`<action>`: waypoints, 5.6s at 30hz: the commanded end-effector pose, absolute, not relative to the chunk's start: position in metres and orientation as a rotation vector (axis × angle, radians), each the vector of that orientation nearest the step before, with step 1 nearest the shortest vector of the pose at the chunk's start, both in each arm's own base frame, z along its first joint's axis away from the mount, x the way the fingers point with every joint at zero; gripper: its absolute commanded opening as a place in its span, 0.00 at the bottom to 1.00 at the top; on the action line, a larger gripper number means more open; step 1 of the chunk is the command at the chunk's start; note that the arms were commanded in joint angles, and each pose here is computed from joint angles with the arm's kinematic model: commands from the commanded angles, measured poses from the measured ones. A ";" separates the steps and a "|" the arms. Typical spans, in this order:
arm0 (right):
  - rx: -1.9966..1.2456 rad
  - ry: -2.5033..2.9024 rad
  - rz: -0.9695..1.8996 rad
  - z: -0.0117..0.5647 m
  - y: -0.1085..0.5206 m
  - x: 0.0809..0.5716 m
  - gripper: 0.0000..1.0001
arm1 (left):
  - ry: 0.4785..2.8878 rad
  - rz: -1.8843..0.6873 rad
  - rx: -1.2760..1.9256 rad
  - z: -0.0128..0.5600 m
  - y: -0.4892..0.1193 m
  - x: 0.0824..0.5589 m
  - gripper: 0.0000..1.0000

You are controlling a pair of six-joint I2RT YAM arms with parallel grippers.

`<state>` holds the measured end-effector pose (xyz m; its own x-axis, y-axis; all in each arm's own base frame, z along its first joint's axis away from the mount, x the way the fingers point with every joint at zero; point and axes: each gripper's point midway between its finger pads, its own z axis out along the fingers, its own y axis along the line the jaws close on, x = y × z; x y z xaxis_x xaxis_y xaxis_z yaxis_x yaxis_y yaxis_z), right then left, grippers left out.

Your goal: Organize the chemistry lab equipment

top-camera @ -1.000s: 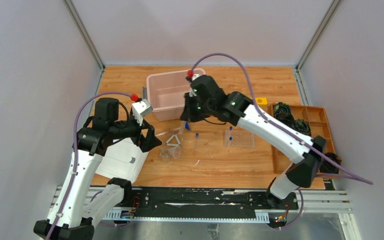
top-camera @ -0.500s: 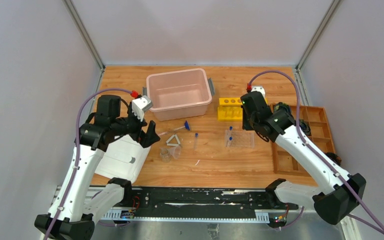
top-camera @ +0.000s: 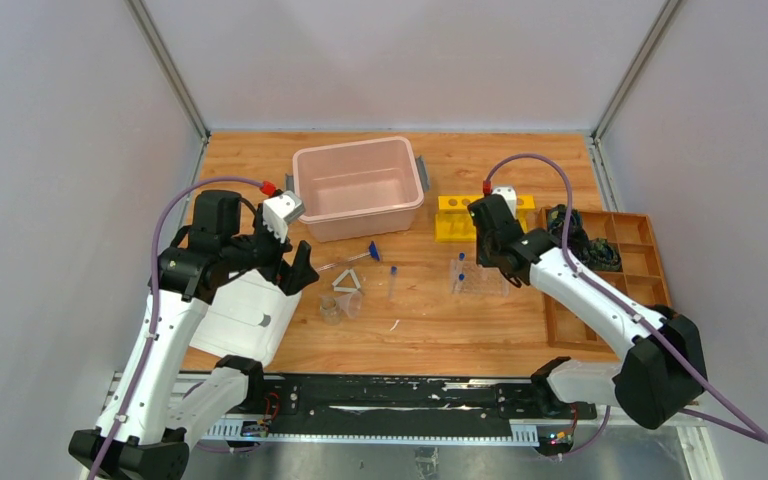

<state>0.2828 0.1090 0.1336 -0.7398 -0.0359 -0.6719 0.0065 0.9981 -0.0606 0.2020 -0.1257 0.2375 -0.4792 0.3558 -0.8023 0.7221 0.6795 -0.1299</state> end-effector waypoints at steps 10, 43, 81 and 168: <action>0.064 2.302 -0.151 0.122 0.098 0.307 0.00 | 2.088 -0.589 0.826 0.238 -0.126 0.200 1.00; 0.107 2.324 -0.035 0.116 0.106 0.296 0.47 | 2.073 -0.573 0.836 0.243 -0.125 0.203 1.00; -0.153 2.584 0.272 0.041 0.322 0.296 0.48 | 2.069 -0.571 0.822 0.246 -0.125 0.204 1.00; -0.353 2.193 1.025 0.292 0.423 0.194 0.56 | 1.957 -0.827 1.042 0.225 -0.157 0.191 0.00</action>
<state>0.2053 0.4274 0.2691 -0.6951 0.0827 -0.7142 -0.4637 0.7076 0.5332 0.1885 -0.1615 0.2254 -0.4960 0.3204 -0.8071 0.8158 0.4902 -0.3067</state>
